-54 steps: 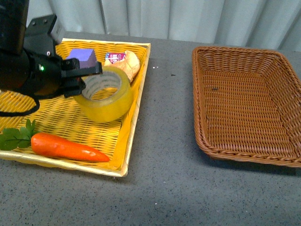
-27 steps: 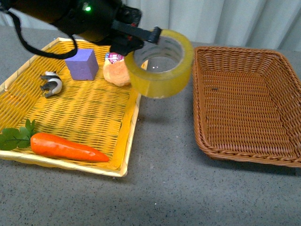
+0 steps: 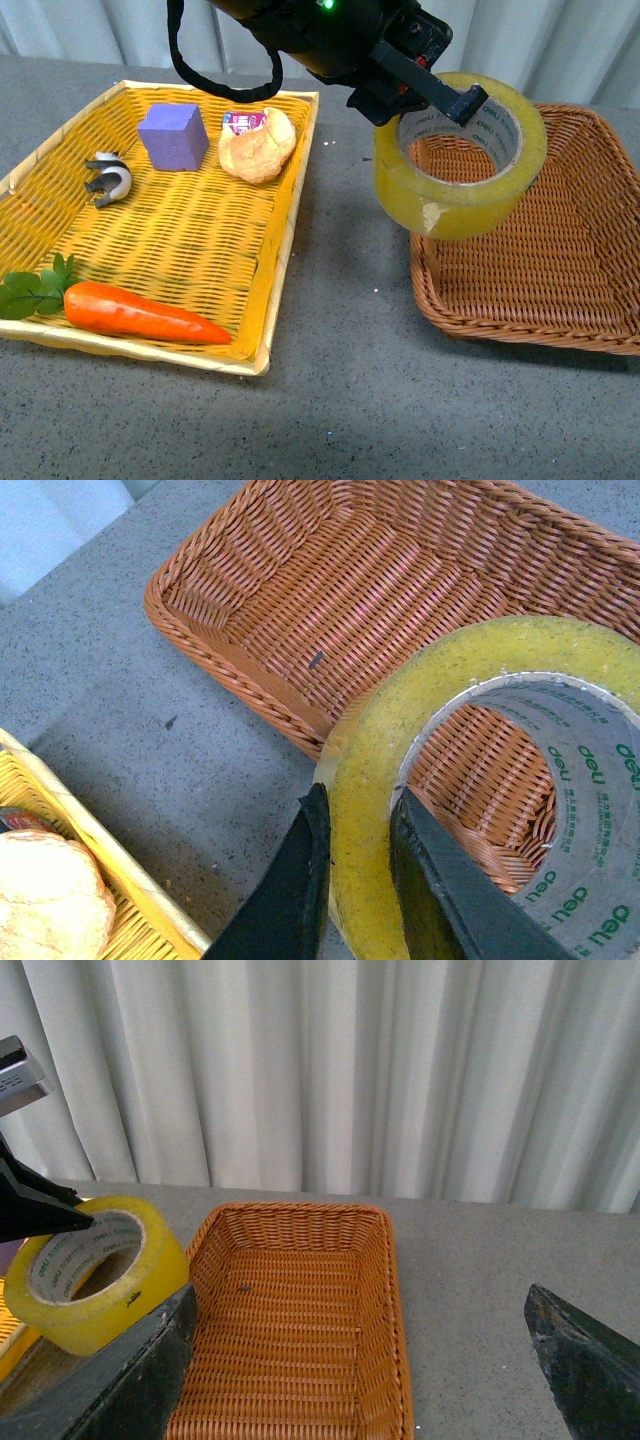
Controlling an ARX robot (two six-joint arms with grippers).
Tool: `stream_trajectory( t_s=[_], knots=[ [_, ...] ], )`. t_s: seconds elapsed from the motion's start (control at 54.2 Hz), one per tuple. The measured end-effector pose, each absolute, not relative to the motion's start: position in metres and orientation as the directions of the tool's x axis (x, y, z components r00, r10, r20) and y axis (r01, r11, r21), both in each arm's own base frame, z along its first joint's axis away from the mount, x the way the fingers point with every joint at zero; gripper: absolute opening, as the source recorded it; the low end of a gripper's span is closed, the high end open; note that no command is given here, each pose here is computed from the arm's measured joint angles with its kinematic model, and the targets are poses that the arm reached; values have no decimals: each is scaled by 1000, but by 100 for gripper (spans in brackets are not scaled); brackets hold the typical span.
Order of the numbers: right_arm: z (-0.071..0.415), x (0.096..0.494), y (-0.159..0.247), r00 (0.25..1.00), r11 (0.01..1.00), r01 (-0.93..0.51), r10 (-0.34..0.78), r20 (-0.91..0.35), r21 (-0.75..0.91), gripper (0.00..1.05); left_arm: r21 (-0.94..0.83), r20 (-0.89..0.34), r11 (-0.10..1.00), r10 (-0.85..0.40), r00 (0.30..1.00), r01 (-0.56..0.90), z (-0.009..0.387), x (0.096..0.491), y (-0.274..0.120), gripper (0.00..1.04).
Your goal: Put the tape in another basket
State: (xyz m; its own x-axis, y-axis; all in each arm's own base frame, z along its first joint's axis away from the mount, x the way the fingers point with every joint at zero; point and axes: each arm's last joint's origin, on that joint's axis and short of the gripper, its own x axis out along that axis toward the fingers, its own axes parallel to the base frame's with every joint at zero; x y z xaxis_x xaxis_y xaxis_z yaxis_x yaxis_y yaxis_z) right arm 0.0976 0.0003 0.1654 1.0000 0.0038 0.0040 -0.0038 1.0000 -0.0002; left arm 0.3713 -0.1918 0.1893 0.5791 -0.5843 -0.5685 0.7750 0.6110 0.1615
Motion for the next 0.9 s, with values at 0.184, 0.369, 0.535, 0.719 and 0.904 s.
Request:
stream_trajectory(
  t_s=[0.184, 0.369, 0.535, 0.719, 0.904],
  knots=[
    [165, 98, 0, 1000, 1000, -4, 4, 4, 0, 96, 161, -569, 611, -584, 579, 775, 189, 371, -192, 14],
    [165, 103, 1, 943, 984, -103, 50, -329, -145, 96, 162, -569, 610, -585, 579, 775, 189, 371, -192, 14],
    [191, 149, 5, 925, 969, -182, 111, -363, -169, 96, 162, -567, 610, -586, 579, 776, 190, 372, -192, 14],
    [204, 198, 22, 877, 960, -249, 167, -451, -129, 96, 162, -567, 610, -586, 579, 776, 190, 372, -192, 14],
    [211, 238, 41, 833, 963, -263, 196, -518, -58, 96, 162, -567, 610, -586, 579, 776, 190, 372, -192, 14]
  ],
)
